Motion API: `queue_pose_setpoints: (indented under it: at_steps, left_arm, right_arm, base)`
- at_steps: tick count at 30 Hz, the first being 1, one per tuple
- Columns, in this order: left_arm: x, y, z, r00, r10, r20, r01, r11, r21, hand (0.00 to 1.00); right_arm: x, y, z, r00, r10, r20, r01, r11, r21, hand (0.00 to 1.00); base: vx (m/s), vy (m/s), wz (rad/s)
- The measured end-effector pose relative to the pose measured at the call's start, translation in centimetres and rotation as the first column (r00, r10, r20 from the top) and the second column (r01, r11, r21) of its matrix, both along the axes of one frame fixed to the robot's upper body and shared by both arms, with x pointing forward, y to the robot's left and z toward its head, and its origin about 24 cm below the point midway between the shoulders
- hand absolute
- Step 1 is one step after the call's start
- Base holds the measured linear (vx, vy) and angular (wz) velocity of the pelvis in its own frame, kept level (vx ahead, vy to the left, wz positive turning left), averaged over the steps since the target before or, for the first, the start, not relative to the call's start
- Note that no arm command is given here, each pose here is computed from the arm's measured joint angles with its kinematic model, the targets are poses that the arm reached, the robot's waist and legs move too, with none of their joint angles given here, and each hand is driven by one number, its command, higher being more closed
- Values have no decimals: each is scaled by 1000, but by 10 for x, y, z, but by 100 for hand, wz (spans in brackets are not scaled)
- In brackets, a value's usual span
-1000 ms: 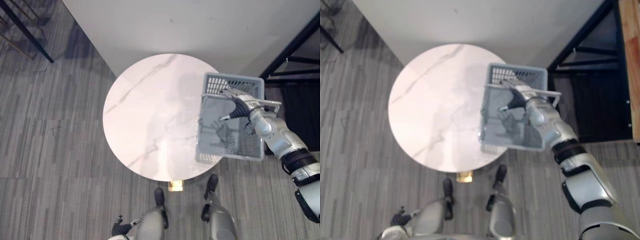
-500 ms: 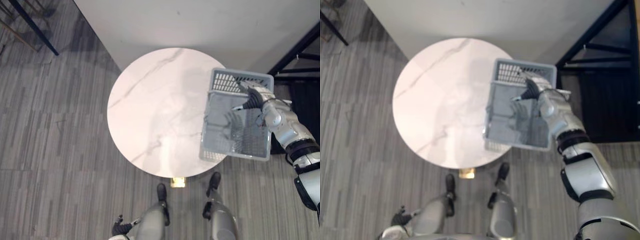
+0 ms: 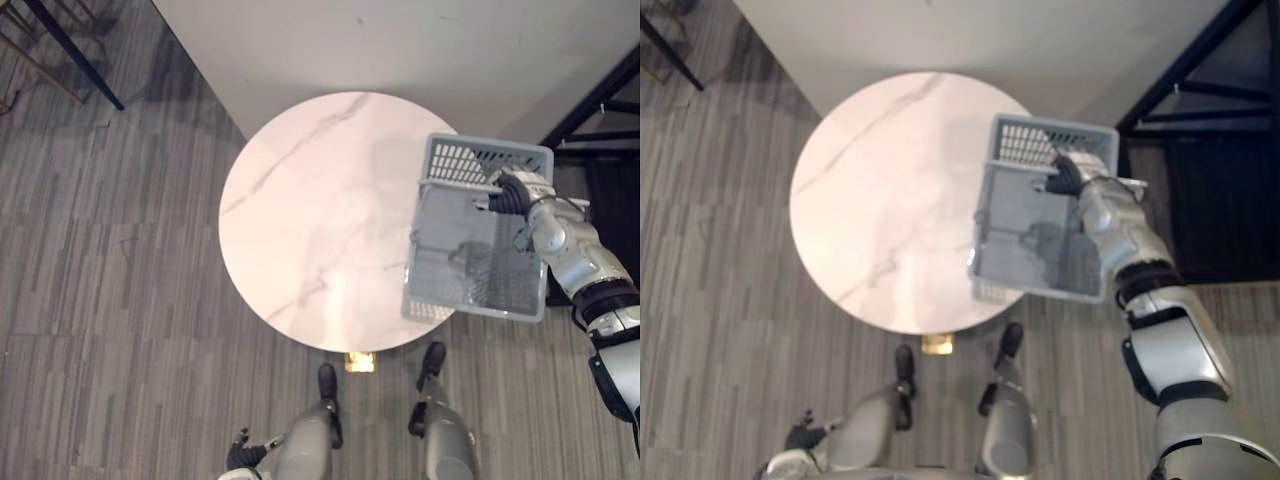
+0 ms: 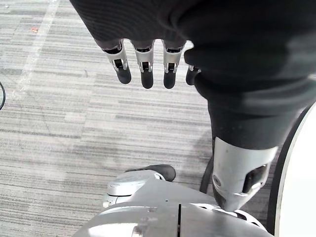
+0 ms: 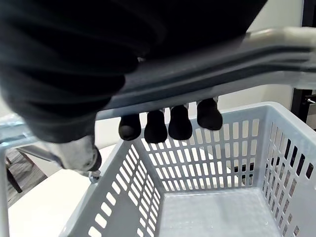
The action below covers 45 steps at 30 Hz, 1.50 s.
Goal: Pick vegetable in the basket
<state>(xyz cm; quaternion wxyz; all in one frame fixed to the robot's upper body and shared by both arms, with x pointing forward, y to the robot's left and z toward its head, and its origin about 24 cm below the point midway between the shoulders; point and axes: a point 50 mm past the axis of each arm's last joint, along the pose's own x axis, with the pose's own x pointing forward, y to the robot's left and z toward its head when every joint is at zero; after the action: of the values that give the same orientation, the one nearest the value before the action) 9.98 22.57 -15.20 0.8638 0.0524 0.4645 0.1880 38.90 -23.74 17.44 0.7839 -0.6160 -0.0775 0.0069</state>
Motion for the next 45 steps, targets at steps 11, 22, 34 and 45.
queue_pose_setpoints:
  at_steps: [11, 22, 34, 45]
  left_arm:
    - [0, 1, 0, 1000, -13, -6, 13, 1000, 8, 0]
    - [-4, 15, 2, 997, -50, -52, 53, 997, 64, 0]
    - [-35, 19, -4, 990, -38, -136, 42, 999, 31, 0]
    - [-39, 32, -3, 982, -74, -171, 81, 996, 34, 0]
  right_arm:
    - [-10, 33, -27, 982, 153, -112, -168, 976, -139, 100]
    - [-74, 54, -42, 866, 463, -189, -495, 849, -188, 100]
    - [-136, 14, -96, 831, 402, -384, -458, 887, -63, 100]
    - [-153, 16, -100, 895, 354, -271, -364, 931, 14, 100]
  base:
    - [21, 2, -1]
    - [42, -27, -20]
    - [12, -10, -7]
    - [-123, 108, -90]
